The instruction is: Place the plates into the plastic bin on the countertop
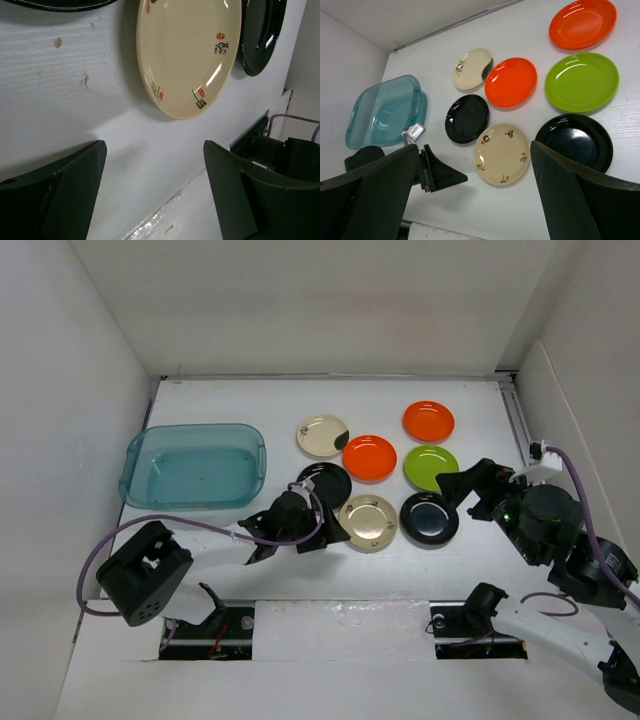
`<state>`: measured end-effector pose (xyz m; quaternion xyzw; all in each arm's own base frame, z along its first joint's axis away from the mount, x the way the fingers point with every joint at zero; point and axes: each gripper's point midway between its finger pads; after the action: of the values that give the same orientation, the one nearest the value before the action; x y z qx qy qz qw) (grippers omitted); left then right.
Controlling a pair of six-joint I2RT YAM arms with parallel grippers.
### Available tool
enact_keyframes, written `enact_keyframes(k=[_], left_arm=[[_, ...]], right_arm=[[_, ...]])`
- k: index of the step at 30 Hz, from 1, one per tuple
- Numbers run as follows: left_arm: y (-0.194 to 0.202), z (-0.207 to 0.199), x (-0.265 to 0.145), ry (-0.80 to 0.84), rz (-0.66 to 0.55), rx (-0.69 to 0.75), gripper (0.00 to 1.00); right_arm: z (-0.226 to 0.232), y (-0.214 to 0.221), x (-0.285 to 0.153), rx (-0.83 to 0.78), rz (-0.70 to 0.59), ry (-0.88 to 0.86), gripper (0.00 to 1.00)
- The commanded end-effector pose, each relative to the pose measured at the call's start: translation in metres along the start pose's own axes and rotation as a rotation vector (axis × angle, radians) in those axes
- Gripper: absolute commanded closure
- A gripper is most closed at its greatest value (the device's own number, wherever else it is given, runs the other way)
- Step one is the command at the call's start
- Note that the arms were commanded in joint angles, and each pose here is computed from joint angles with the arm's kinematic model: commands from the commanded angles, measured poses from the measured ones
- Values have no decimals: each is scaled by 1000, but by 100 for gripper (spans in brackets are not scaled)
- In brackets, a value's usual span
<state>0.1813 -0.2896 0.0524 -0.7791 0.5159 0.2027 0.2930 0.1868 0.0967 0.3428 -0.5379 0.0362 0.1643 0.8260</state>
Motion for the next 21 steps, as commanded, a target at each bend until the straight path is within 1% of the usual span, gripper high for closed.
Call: enact_keyframes(k=[1, 3, 5, 9, 11, 13, 14, 18, 20, 21], left_arm=[[-5, -16, 10, 79, -17, -12, 25], [-6, -2, 18, 26, -28, -31, 31], [-5, 3, 23, 2, -37, -59, 42], [-7, 19, 34, -56, -56, -91, 55], [-8, 19, 42, -65, -52, -106, 58], [-8, 26, 48, -92, -54, -120, 64], [-11, 22, 49, -90, -74, -113, 65], [-16, 34, 54, -160, -116, -144, 67], [-13, 40, 53, -191, -121, -146, 71], [-18, 40, 53, -203, -142, -145, 75]], right_arm=[[13, -9, -1, 28, -24, -62, 1], [15, -8, -1, 27, -19, -70, 1], [18, -8, -2, 32, -20, -83, 1], [18, -10, -5, 37, -23, -96, 1], [18, -12, -8, 43, -31, -102, 1], [18, -15, -10, 53, -45, -111, 1], [17, -17, -12, 57, -51, -115, 1], [16, -15, -13, 57, -51, -115, 1], [16, -15, -13, 57, -51, -115, 1], [16, -15, -13, 57, -51, -115, 1]])
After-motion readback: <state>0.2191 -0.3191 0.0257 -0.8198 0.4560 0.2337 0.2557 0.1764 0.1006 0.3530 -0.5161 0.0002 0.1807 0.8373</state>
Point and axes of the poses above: each gripper's point midway between its finger pads, its own x axis out along the fingers, its own z axis along the line the jaws close on, y = z × x, and after that the axes turned 5 degrees about -x, right-handed
